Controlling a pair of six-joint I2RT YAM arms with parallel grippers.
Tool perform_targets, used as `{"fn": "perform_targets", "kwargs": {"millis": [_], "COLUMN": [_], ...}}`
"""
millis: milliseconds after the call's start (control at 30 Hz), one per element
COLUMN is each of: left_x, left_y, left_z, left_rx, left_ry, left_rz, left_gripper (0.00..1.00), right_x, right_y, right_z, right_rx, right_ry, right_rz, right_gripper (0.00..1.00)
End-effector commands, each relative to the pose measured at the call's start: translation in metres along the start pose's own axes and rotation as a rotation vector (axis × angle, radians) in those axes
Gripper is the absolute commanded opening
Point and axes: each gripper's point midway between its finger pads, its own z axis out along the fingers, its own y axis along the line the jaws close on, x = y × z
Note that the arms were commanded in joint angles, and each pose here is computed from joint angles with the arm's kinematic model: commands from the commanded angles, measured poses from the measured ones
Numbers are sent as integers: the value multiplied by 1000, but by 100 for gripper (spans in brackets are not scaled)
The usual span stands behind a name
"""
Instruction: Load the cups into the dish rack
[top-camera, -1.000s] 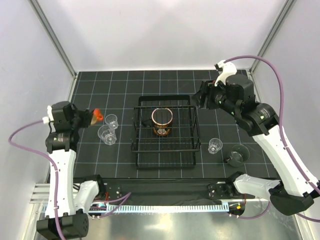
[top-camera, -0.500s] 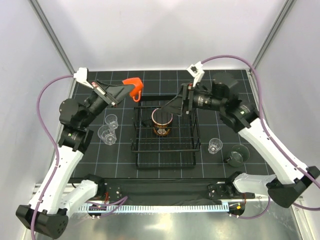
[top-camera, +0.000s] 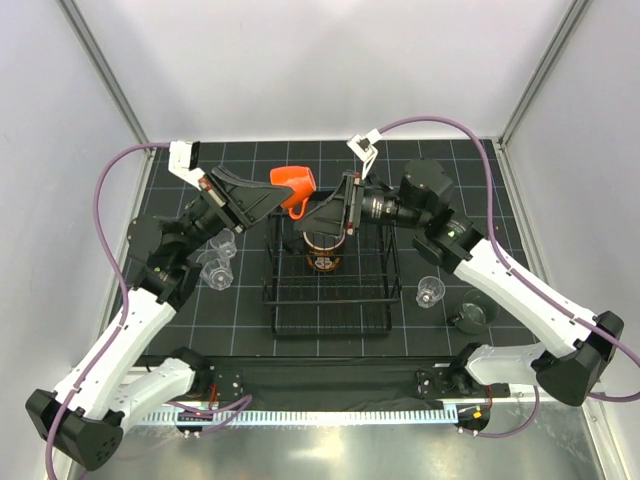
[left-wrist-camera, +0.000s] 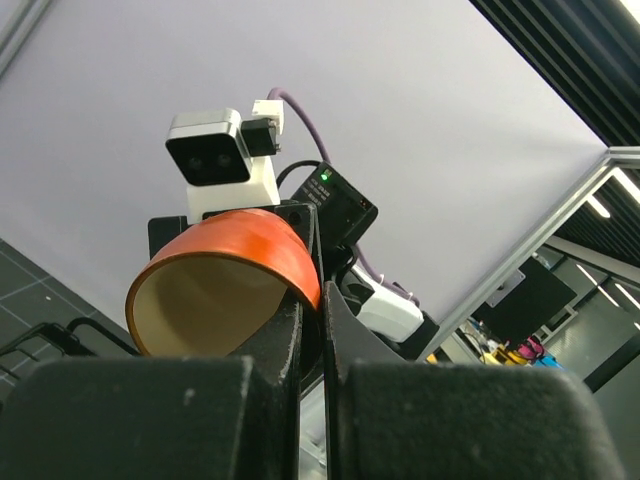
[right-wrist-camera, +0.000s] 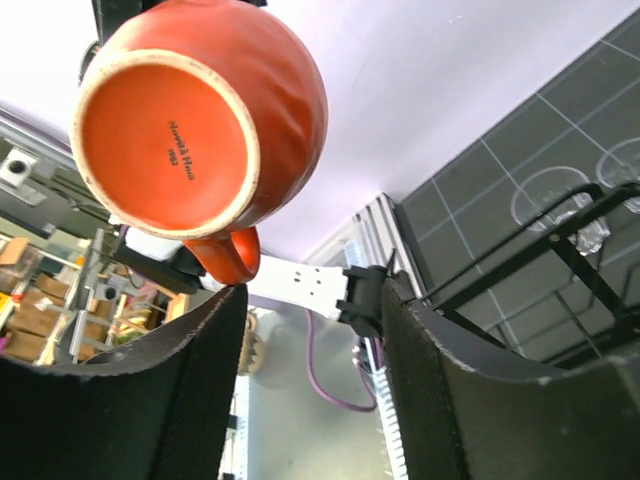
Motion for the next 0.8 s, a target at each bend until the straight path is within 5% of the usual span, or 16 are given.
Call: {"fn": "perform_targets", "kwargs": {"millis": [0,267,767], "left_x": [-3,3,-1], "left_y": [-28,-25,-9], "left_z": [-2,-4,-10], "left_rx": [110,111,-1], "left_ry": [-3,9,-33], "left_rz": [69,81,49], "left_gripper": [0,0,0], "right_x": [-27,-33,-32], "right_y": [36,47,47], "right_z": [-3,-5,9], "right_rx": [-113,-139,-161], "right_ry": [-122,-158,-146], "right_rz": [-49,-46,-48], "right_gripper": [57,48,48]}}
